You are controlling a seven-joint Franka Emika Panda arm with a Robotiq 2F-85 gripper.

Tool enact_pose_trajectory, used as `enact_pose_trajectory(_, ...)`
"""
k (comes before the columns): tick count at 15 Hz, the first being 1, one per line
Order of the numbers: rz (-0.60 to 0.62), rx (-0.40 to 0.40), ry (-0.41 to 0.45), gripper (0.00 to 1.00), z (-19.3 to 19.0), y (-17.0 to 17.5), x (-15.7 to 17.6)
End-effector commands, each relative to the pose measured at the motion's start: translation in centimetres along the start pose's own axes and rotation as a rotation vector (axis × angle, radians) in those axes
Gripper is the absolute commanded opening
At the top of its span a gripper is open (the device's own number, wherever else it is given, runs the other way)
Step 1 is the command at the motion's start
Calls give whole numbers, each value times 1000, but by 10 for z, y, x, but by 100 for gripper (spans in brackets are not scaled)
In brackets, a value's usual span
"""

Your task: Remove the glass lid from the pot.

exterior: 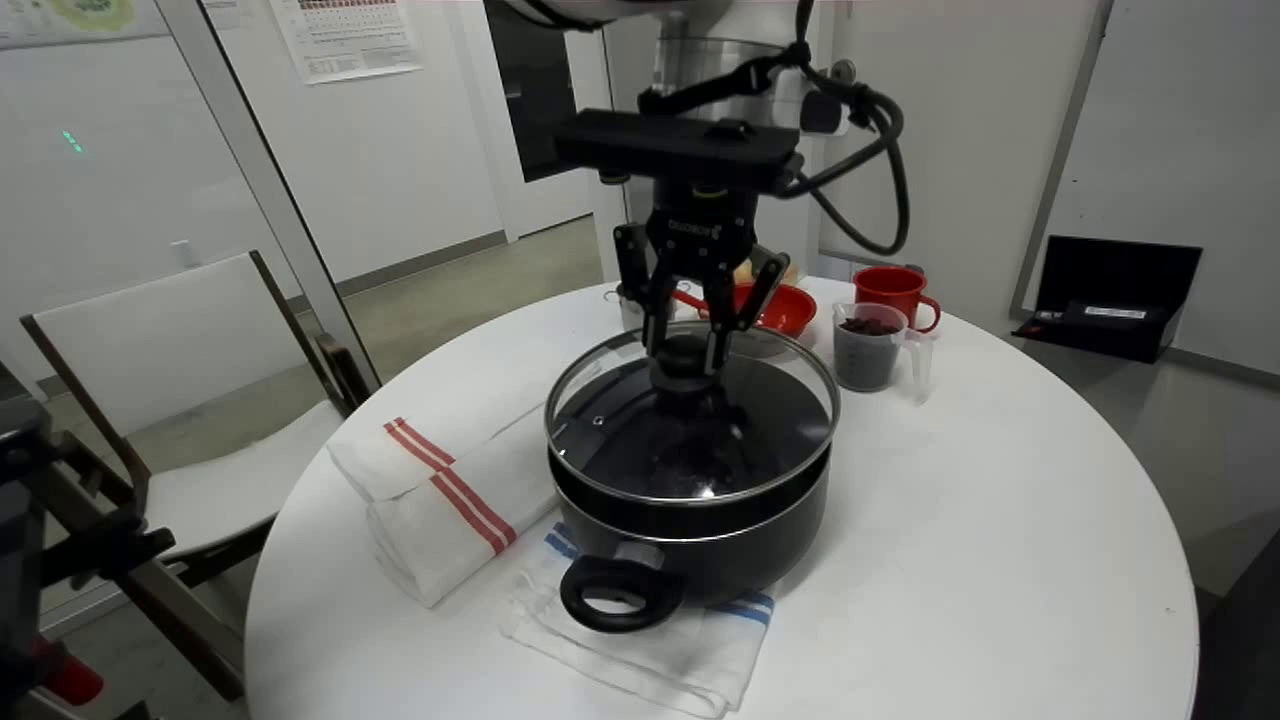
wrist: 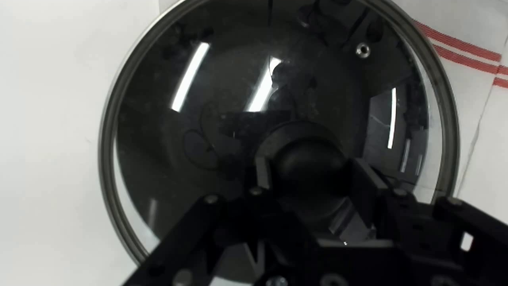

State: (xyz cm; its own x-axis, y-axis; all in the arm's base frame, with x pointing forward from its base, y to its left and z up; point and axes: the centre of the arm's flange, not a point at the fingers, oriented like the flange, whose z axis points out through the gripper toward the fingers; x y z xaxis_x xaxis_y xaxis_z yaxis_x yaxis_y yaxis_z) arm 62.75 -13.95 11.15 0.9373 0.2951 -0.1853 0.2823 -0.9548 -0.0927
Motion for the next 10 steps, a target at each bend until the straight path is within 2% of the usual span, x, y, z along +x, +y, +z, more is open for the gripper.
enact_pose_trajectory(1, -7, -37, 37, 25, -52, -26, -17)
enact_pose_trajectory(5, -63, -57, 55, 25, -80, -52, -10)
enact_pose_trajectory(10, -183, -70, 32, 25, -86, -99, 28)
